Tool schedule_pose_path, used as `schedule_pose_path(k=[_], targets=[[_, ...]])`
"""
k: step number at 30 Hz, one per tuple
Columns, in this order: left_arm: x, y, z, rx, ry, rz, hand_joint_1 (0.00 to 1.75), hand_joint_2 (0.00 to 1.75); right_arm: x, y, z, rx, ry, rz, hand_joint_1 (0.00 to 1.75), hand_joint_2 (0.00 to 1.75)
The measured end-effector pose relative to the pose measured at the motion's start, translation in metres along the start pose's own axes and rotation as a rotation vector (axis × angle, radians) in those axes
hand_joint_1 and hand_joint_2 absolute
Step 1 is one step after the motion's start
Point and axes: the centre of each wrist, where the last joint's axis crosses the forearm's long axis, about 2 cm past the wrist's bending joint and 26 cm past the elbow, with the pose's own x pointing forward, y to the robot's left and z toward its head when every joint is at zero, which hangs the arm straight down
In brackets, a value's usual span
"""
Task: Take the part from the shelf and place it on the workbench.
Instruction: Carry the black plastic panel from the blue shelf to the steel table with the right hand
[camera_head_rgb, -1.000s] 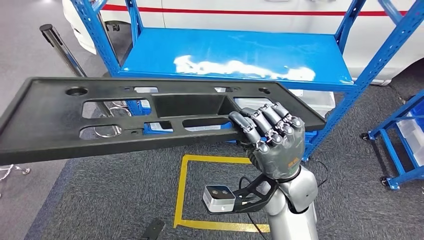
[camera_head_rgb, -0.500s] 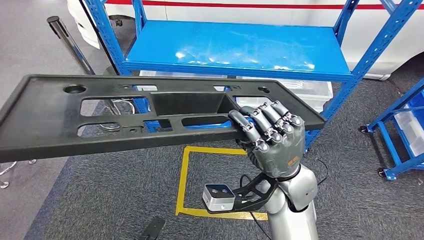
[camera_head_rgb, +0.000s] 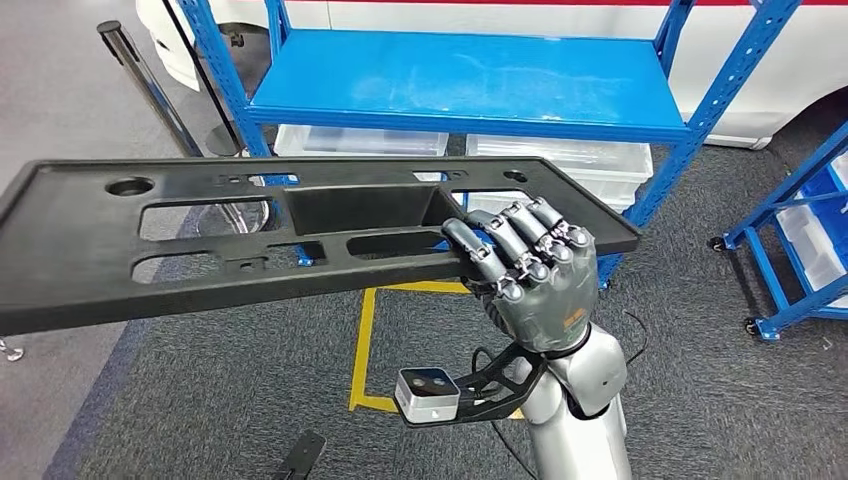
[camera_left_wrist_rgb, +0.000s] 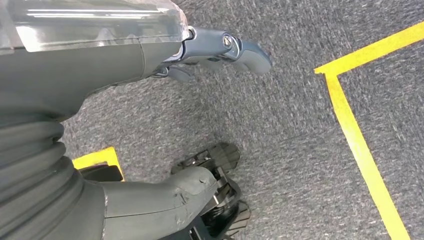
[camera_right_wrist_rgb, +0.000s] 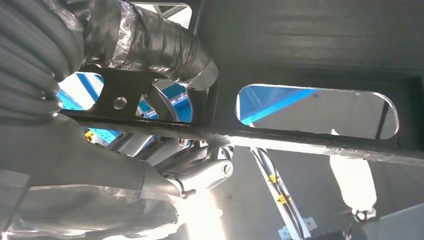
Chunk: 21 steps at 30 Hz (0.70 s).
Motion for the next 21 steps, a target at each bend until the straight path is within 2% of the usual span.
schedule_pose_path(k=[9,21], targets=[[-0.0065,0.0062,0.0009,0.010,0.009,0.000,0.00,1.75,0.0063,0.0080,-0.0015,0.015,-0.001,-0.026,1.75,1.75],[-0.0002,0.0082,-0.0023,0.005,0.003,-0.015,0.00,1.75,0.0065,0.0106,-0.0043,0.011,-0.027,-0.030,1.75,1.75]])
